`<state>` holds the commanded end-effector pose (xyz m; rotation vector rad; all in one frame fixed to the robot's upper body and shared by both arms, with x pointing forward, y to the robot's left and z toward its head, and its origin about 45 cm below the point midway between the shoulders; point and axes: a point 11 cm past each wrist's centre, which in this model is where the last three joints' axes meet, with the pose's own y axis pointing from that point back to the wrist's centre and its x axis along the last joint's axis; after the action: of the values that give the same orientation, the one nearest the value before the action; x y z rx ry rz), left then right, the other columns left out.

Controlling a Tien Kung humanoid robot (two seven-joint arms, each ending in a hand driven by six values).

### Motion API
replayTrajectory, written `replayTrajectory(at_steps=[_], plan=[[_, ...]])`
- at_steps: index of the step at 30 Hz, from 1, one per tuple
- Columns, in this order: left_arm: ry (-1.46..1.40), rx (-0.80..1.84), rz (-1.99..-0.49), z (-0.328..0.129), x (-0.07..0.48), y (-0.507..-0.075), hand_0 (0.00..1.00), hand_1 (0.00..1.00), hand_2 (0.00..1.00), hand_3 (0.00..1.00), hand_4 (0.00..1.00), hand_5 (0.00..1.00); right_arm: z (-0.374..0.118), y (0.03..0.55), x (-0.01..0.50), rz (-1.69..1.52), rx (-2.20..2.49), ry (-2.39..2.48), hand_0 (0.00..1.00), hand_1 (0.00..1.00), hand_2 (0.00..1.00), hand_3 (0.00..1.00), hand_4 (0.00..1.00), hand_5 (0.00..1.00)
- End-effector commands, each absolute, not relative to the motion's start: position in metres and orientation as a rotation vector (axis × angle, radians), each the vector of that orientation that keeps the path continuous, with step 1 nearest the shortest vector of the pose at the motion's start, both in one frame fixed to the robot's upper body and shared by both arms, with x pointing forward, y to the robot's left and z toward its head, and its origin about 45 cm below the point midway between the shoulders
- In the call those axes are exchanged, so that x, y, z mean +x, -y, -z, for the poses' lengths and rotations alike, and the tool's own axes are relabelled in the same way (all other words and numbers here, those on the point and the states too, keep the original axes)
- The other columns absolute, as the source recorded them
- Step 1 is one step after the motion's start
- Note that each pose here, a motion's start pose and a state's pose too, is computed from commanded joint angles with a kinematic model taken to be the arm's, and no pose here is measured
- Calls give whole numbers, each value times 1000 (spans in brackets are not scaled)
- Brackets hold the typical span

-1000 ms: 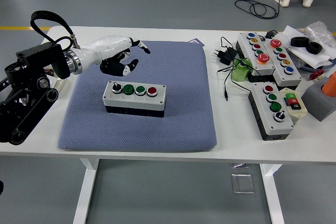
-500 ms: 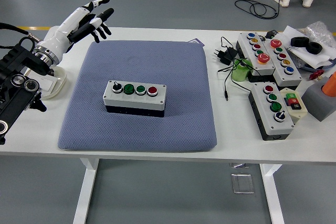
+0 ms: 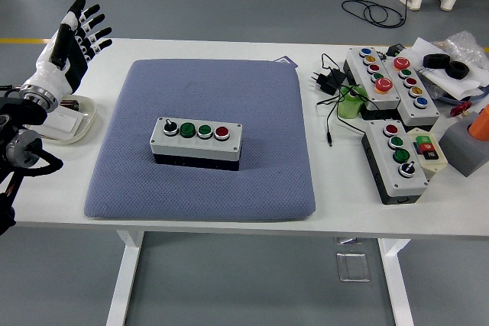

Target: Pick up the button,place it on the desk,press the button,press the button

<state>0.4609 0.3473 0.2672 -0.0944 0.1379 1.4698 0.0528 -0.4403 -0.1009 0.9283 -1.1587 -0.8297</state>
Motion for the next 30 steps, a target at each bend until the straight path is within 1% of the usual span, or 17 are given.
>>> replayTrajectory(at_steps=[10, 11, 16, 17, 26, 30], plan=[[-115, -117, -1495, -269, 446, -362, 828, 862, 929, 933, 768, 998, 101, 440, 55, 825, 930, 1164, 658, 644, 685, 590, 394, 249], [-99, -110, -1500, -271, 444, -364, 819, 853, 914, 913, 757, 998, 101, 440, 55, 824, 931, 1162, 658, 642, 685, 590, 394, 249], [-42, -70, -1514, -272, 436, -372, 819, 853, 914, 913, 757, 998, 101, 440, 56, 820, 931, 1160, 658, 642, 685, 590, 394, 249], [-29, -65, -1519, -273, 433, -373, 800, 829, 896, 893, 738, 998, 100, 440, 56, 820, 931, 1161, 657, 643, 686, 590, 393, 250], [33, -66, -1521, -284, 428, -376, 794, 817, 883, 882, 734, 998, 100, 439, 58, 826, 932, 1165, 657, 645, 691, 591, 393, 249], [45, -49, -1520, -282, 425, -377, 794, 811, 875, 874, 735, 998, 101, 439, 55, 830, 929, 1163, 657, 648, 694, 590, 392, 250]])
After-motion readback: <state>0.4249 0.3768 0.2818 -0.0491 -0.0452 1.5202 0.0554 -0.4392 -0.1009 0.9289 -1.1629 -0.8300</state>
